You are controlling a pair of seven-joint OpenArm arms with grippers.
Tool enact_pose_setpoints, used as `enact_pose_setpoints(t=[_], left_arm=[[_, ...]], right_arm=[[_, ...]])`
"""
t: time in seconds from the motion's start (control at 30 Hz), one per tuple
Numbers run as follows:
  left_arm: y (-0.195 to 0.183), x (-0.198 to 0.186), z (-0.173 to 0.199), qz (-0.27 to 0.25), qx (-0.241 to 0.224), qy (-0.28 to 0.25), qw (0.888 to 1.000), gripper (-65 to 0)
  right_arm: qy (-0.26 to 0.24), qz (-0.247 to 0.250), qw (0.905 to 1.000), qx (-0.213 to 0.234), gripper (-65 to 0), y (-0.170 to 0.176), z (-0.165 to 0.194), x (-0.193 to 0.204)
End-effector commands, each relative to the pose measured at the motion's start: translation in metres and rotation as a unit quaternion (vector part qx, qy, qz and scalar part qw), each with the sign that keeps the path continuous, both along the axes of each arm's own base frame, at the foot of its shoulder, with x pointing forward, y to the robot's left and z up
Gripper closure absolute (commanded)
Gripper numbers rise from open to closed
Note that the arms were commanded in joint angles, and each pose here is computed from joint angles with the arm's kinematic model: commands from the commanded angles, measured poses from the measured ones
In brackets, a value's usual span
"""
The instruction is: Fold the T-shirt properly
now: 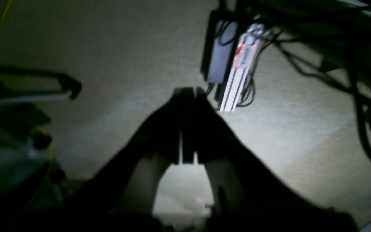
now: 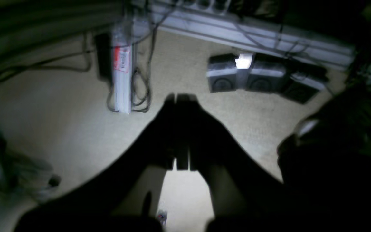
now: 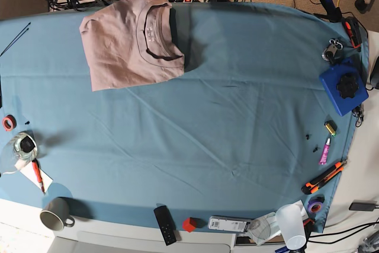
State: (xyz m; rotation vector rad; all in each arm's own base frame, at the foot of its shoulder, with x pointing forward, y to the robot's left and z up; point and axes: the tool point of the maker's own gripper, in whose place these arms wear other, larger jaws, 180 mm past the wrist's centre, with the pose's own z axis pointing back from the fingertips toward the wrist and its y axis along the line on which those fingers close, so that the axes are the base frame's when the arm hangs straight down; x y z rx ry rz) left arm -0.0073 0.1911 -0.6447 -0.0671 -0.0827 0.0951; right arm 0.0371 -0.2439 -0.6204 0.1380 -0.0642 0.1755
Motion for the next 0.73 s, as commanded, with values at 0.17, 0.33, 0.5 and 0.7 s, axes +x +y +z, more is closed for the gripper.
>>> enact_pose_setpoints(t=[0.17, 0.33, 0.5, 0.7], left_arm=[[-0.001, 0.011, -0.002, -0.018, 0.006, -0.026, 0.999, 0.0], [-0.008, 0.010, -0.003, -0.016, 0.000, -0.026, 1.000, 0.0], [-0.018, 0.012, -0.003, -0.015, -0.007, -0.028, 0.999, 0.0], [-0.026, 0.015, -0.004, -0.013, -0.013, -0.031, 0.999, 0.0]], right_arm=[[-0.027, 0.009, 0.9990, -0.034, 0.0, 0.001, -0.016, 0.010], [-0.020, 0.024, 0.9989, -0.035, 0.0, 0.000, -0.017, 0.005], [-0.018, 0.025, 0.9985, -0.046, 0.0, -0.014, -0.014, 0.006], [-0.019, 0.023, 0.9981, -0.055, 0.0, -0.026, -0.011, 0.006]])
